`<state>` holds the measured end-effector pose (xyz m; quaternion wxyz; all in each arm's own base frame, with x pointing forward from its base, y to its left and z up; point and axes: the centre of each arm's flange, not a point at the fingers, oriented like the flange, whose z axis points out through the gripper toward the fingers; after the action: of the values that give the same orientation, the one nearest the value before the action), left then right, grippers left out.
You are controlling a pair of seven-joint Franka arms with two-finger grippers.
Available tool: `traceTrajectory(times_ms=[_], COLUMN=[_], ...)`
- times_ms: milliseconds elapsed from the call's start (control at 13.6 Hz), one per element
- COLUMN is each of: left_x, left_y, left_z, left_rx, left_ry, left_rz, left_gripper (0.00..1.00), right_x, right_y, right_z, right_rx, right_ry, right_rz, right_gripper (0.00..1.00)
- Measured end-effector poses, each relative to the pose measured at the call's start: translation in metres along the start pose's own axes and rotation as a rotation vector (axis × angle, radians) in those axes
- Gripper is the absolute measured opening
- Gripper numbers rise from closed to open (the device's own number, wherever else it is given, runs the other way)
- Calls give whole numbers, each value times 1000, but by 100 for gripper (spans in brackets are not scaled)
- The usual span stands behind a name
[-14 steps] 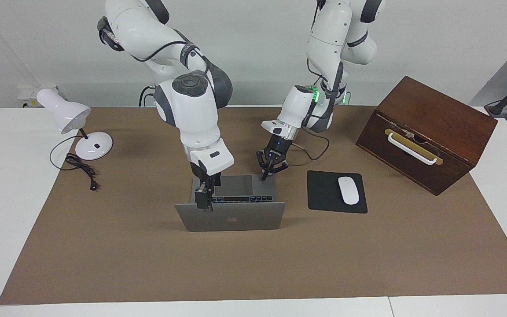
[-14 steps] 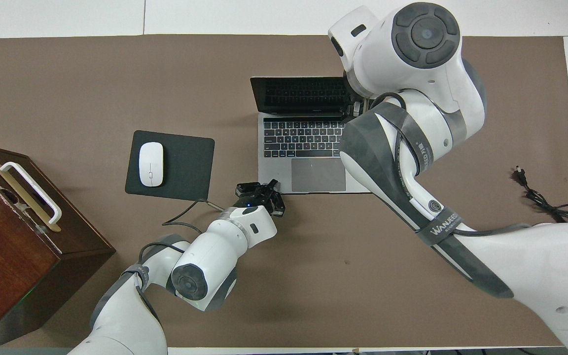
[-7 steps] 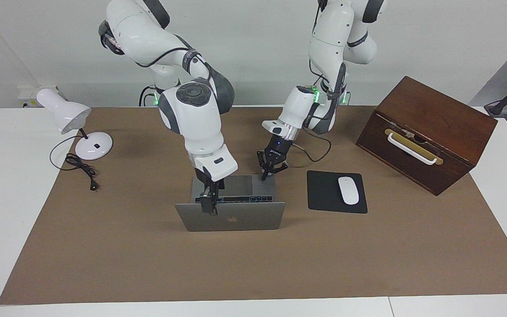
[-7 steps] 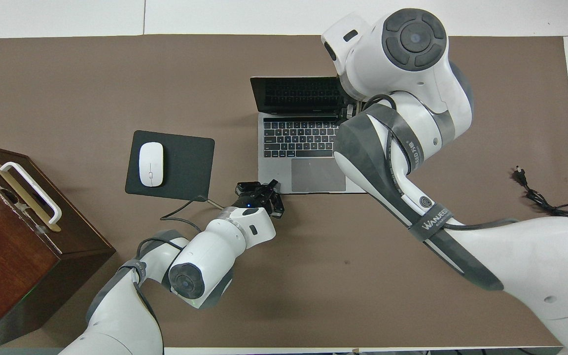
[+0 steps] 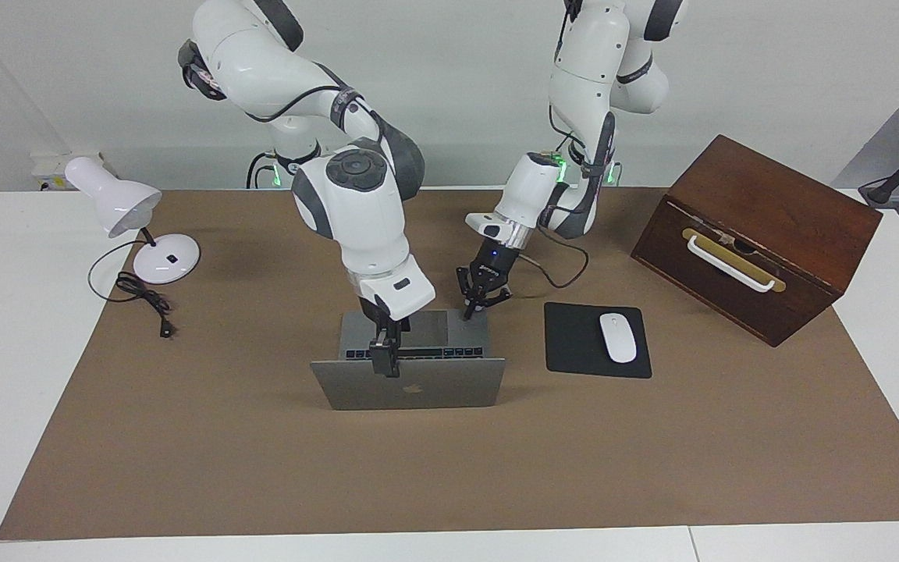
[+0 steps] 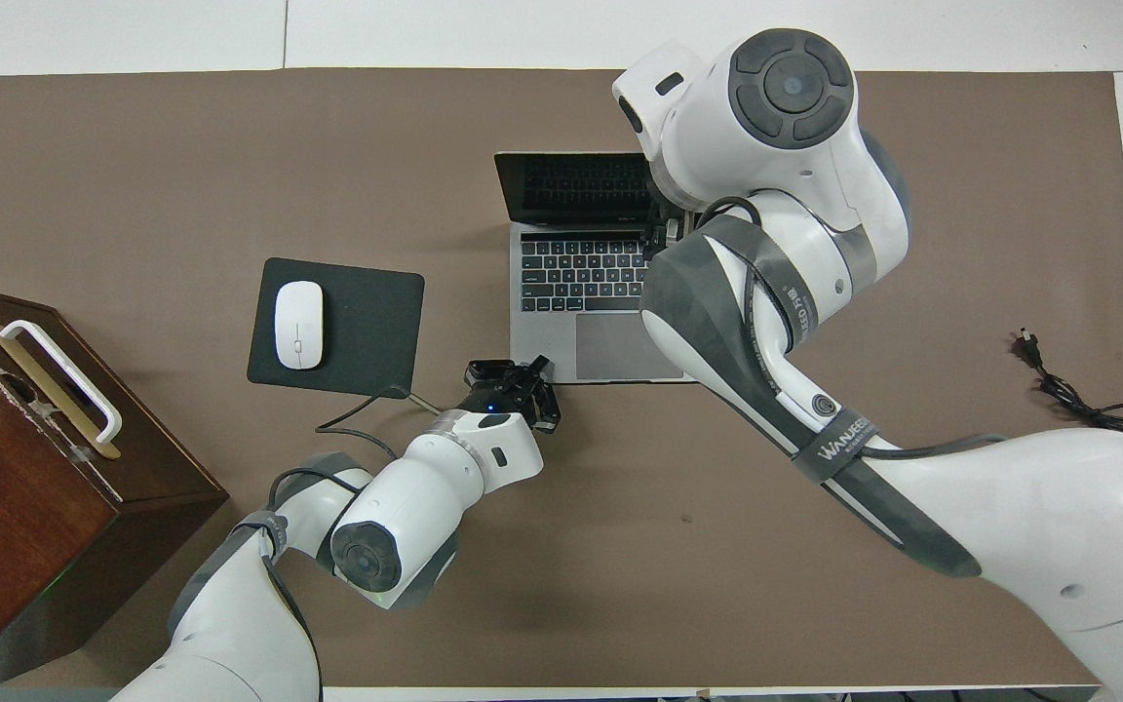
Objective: Close laptop with both arms
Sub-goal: 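Push the laptop lid down toward the keyboard with the right gripper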
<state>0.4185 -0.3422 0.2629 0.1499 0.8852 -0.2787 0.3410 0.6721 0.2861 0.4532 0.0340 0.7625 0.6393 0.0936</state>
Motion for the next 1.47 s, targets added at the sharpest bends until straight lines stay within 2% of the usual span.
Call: traceTrajectory(times_ms=[513, 1100, 1467], left_x=[-1, -2, -2], left_y=[-1, -1, -2], left_z=[-1, -1, -1], left_rx=[-1, -2, -6], left_ry=[3, 4, 4], left_rz=[4, 7, 25], left_gripper=[1, 1, 1], right_x=[18, 22, 18], right_y=[-30, -49, -48], right_z=[21, 24, 22], right_rx=[65, 164, 221], right_ry=[-12, -45, -2], right_rz=[81, 84, 125], right_gripper=[100, 100, 100])
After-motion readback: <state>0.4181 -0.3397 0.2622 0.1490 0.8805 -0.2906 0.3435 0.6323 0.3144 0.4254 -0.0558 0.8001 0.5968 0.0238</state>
